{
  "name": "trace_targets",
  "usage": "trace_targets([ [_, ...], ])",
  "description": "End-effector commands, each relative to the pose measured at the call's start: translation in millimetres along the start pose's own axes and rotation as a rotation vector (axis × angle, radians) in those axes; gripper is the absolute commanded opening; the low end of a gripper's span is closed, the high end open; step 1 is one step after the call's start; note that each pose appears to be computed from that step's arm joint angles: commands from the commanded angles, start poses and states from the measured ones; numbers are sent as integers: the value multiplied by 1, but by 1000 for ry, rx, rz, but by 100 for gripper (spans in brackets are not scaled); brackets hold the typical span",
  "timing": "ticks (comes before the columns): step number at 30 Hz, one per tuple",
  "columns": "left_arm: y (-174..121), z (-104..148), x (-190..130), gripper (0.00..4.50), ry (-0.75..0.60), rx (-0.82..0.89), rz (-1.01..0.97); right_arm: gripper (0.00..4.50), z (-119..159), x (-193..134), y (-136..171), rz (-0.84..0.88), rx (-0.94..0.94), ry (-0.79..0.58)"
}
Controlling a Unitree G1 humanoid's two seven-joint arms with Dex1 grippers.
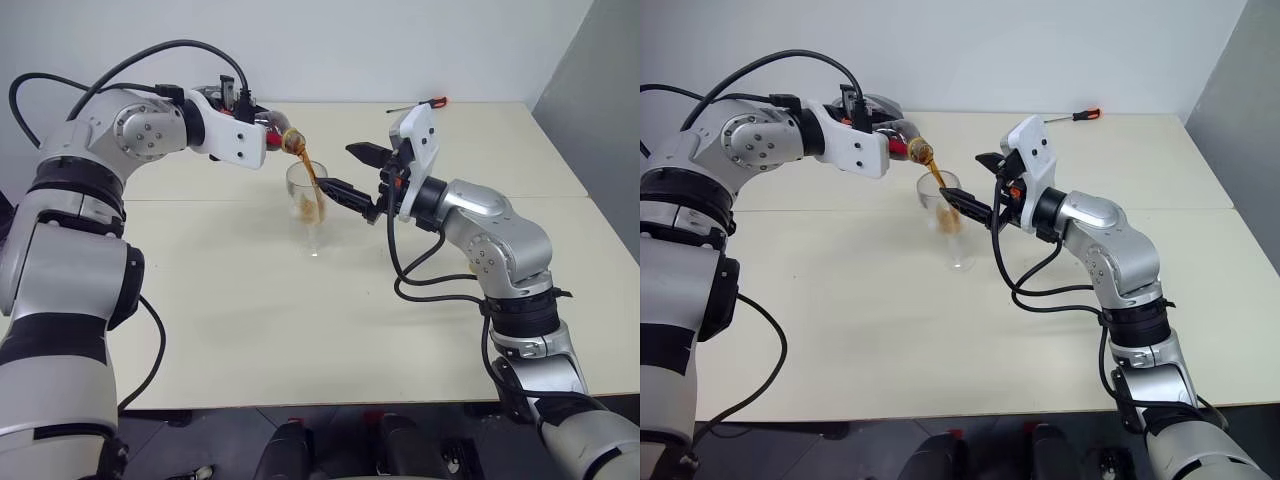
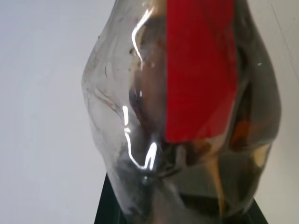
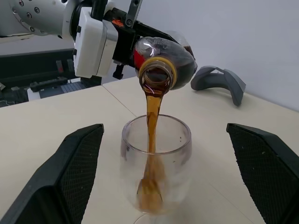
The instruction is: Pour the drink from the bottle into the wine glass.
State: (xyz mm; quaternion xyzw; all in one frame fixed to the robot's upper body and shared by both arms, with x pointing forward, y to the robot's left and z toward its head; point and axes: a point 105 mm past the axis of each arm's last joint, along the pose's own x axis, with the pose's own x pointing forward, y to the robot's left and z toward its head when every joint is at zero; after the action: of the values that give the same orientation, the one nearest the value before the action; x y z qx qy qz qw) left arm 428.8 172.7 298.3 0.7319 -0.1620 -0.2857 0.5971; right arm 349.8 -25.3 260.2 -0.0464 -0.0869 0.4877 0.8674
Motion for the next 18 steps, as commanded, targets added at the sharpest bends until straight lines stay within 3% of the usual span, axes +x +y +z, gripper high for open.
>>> trace_targets([
  [1, 22, -5, -11, 72, 24, 36, 64, 450, 18, 0, 2, 13, -36, -57],
  [18, 25, -10, -15, 72, 57, 83, 55, 450, 18, 0, 2, 14, -37, -60],
])
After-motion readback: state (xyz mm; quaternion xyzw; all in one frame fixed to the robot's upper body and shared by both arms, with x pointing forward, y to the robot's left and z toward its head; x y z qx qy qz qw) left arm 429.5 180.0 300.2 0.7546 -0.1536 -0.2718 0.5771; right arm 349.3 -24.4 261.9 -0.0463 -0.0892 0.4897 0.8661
